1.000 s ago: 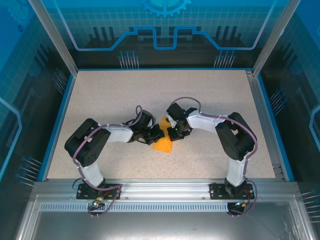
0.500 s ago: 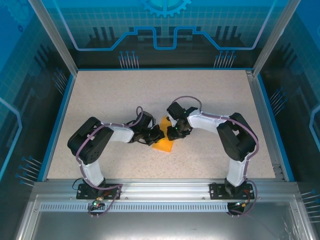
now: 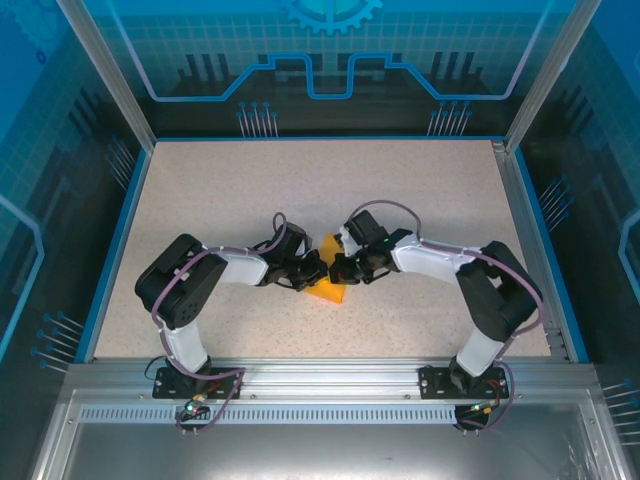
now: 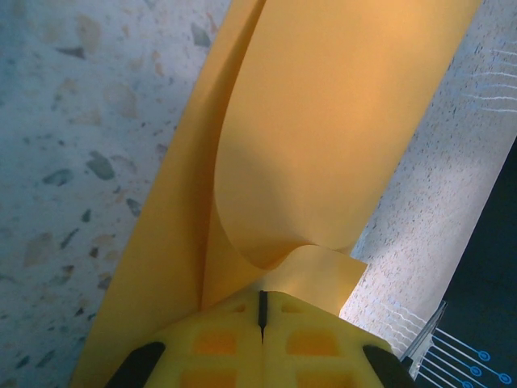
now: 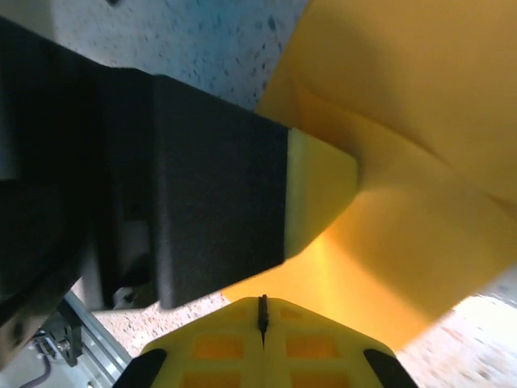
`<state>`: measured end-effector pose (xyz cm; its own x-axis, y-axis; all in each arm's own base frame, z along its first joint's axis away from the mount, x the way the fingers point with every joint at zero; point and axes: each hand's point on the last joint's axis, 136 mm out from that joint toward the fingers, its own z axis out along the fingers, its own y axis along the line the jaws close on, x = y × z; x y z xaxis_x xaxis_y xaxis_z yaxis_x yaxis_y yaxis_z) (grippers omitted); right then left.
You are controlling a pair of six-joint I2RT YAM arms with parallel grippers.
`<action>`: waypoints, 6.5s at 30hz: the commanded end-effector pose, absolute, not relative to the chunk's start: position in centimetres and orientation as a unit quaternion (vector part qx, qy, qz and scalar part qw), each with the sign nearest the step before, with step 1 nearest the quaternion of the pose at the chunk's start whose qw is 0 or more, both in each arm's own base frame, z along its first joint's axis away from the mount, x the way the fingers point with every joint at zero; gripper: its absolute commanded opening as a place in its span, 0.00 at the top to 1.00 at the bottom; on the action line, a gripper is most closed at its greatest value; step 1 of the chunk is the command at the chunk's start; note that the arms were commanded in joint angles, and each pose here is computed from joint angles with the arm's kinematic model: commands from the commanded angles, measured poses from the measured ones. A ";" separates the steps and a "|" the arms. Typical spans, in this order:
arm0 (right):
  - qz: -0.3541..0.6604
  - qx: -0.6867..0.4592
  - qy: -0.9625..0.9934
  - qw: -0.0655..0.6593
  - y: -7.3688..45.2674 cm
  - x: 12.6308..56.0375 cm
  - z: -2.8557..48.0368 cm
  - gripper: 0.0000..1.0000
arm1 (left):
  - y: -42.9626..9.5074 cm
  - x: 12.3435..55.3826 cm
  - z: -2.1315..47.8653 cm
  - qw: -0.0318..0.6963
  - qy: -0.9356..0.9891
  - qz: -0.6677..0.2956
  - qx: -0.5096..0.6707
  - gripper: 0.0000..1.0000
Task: Fold a paper plane with a square sheet of paper (pick it up from the middle)
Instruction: Fold the triangle a second time at the center of the table.
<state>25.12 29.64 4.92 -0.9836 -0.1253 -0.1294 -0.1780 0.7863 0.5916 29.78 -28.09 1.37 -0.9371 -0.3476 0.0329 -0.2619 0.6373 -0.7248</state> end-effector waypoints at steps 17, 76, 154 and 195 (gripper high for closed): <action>0.337 -0.045 0.941 -0.010 29.7 24.0 1.7 0.98 | -27.5 27.6 -0.2 0.029 0.924 -0.348 -0.156 1.00; 0.398 -0.008 0.917 0.002 27.7 21.8 4.6 0.97 | -27.1 27.5 -0.9 0.034 0.924 -0.340 -0.173 1.00; 0.370 -0.041 0.927 -0.033 29.7 23.8 3.3 0.95 | -25.7 28.2 -1.6 0.046 0.932 -0.327 -0.147 1.00; 0.371 -0.003 0.929 -0.008 28.2 23.9 3.5 0.89 | -26.2 28.2 -0.9 0.044 0.925 -0.342 -0.162 1.00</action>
<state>24.04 27.75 5.22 -0.9988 -0.0194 -0.0452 -0.0459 0.6988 0.7139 29.26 -27.75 1.38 -0.9583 -0.2853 -0.0146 -0.1901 0.6751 -0.7128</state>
